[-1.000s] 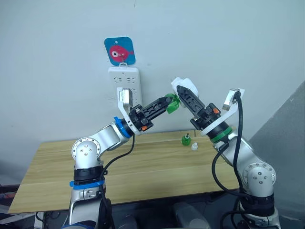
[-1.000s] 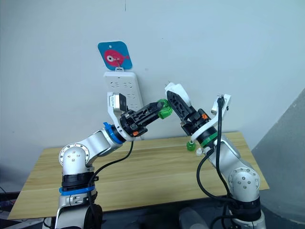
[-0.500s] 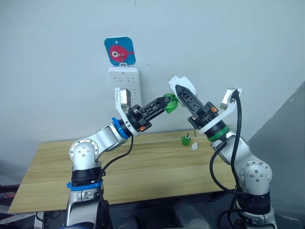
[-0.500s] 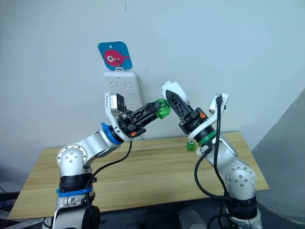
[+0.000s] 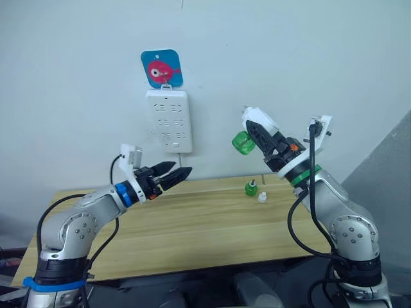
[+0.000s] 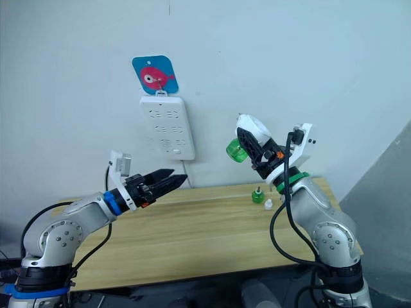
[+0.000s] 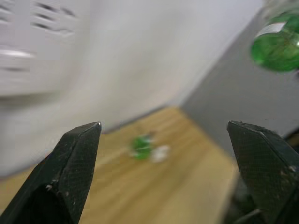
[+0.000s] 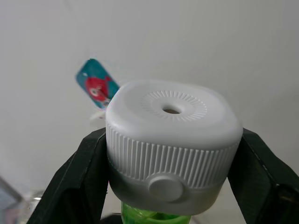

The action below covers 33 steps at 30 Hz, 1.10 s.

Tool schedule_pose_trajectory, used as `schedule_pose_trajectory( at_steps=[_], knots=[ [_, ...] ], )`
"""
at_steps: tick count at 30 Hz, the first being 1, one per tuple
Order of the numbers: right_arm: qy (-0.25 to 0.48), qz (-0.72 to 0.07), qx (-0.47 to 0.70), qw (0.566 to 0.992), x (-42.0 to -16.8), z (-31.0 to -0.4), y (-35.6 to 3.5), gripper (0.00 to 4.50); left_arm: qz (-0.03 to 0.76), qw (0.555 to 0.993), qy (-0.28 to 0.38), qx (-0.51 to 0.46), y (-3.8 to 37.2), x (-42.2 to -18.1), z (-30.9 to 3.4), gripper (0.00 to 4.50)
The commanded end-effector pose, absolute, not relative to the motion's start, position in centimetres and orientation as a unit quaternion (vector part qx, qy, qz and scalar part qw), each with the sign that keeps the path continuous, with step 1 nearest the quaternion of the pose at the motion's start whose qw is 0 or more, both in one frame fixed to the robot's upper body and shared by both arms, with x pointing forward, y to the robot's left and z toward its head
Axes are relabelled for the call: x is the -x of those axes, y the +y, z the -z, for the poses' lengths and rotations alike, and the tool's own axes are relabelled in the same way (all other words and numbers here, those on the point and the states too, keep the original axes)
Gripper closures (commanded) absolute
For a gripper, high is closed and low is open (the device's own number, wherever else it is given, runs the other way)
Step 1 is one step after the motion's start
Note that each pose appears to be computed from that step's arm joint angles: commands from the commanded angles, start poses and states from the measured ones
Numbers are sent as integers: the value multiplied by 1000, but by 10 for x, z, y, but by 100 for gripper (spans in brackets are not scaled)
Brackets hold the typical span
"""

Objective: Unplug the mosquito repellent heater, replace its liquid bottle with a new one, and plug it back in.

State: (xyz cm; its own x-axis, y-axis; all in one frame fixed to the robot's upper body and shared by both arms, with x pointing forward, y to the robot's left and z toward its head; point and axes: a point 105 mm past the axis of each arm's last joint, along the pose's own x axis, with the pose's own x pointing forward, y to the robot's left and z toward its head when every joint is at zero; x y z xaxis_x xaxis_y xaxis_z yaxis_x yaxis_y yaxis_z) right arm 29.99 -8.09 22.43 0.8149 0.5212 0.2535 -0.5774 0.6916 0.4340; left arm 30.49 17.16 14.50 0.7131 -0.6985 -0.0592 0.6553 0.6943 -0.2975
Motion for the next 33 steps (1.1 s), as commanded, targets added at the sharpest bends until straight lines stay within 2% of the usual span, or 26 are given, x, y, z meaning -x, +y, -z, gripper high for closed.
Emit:
schedule_pose_trajectory(
  at_steps=[1, 5, 11, 17, 33],
  knots=[
    [-103, -339, -155, 922, -283, -242, -70, 139, 311, 948, 23, 68, 204, -316, -162, 0],
    [-112, -366, -53, 922, -276, -238, -62, 139, 297, 953, 17, 57, 223, -327, -167, 0],
    [-111, -405, 16, 907, -264, -232, -51, 139, 311, 949, 13, 44, 237, -347, -178, 0],
    [-105, -413, 20, 904, -261, -224, -46, 139, 325, 944, 32, 33, 238, -366, -178, 0],
    [-94, -422, 18, 902, -255, -213, -45, 140, 376, 926, 31, 12, 216, -388, -186, 0]
  ],
)
